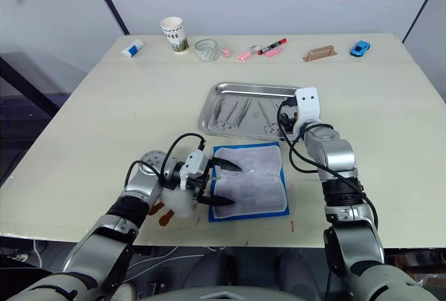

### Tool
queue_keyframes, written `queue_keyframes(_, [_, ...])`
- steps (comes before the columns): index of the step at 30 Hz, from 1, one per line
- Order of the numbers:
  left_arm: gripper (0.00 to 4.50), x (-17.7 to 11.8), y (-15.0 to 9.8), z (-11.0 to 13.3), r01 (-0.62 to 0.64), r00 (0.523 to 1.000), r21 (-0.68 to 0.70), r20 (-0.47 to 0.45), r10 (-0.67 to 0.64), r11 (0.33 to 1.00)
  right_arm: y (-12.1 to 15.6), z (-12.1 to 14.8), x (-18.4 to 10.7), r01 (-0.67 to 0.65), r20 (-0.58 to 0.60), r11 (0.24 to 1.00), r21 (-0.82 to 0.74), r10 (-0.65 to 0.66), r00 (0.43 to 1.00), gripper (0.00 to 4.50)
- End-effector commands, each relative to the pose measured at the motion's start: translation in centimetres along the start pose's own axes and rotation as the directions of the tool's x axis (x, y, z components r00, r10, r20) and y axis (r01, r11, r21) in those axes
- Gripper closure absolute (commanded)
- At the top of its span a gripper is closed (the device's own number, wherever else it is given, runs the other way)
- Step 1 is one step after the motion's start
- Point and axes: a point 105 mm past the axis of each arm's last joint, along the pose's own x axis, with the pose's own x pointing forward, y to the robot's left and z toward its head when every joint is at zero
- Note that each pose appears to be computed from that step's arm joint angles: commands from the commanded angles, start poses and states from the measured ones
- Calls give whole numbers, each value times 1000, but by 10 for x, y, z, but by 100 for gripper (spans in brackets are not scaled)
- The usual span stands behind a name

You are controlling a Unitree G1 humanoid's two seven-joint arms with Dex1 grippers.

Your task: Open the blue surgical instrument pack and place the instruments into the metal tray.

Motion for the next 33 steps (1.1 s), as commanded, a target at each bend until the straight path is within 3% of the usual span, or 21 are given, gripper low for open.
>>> queue_keyframes(1, [0,5,-29,-41,44,995,-190,-75,-59,981,7,28,-4,-31,106,1000,-3,31,994,9])
queue_keyframes(16, [0,3,-23,-25,31,999,-177,12,-29,984,13,44,-36,-162,259,984,-77,177,950,9])
queue_keyframes(25, [0,-16,-9,17,-42,983,-130,172,65,991,18,35,-77,-363,350,910,-198,412,841,9])
queue_keyframes(33, [0,-44,2,43,-195,946,-153,230,227,969,11,21,-104,-453,357,856,-249,516,779,9])
